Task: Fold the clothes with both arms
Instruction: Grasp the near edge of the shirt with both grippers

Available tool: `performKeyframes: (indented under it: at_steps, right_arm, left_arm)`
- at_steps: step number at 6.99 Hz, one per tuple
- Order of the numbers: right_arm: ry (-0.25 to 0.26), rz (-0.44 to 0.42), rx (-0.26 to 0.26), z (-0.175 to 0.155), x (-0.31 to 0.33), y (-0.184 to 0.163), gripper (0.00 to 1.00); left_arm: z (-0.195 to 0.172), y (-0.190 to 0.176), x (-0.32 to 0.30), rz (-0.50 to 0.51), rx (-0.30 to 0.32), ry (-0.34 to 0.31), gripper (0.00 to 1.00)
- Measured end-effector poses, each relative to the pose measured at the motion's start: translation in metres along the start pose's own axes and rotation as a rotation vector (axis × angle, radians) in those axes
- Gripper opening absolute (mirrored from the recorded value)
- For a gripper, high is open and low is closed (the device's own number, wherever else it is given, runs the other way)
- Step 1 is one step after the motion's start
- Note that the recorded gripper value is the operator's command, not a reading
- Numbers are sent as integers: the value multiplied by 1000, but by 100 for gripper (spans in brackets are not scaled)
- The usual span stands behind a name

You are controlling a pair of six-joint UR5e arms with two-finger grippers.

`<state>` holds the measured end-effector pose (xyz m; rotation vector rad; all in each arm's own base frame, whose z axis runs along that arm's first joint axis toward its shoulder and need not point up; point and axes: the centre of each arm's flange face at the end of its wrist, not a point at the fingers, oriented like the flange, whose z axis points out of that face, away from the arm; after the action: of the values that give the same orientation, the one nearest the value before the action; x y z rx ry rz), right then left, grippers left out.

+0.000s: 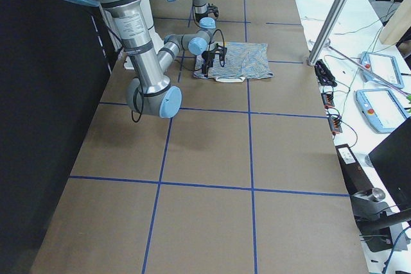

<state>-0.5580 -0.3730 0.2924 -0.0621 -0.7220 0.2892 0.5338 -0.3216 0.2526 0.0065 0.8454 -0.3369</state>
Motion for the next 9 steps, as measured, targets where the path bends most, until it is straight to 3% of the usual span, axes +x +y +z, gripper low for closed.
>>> performKeyframes:
  at_steps: [1, 2, 3, 8, 9]
  right_arm:
    - [0, 0, -1, 0, 0, 0, 38]
    - [0, -1, -1, 0, -1, 0, 13]
    - [-2, -1, -2, 0, -1, 1, 2]
    - [0, -2, -2, 1, -1, 1, 0]
    - [1, -2, -2, 1, 0, 1, 37]
  left_arm:
    - [0, 0, 0, 0, 0, 0, 0]
    - [0, 0, 0, 0, 1, 0, 0]
    - [0, 0, 0, 0, 1, 0, 0]
    - [0, -1, 0, -1, 2, 0, 0]
    - [0, -1, 0, -1, 2, 0, 0]
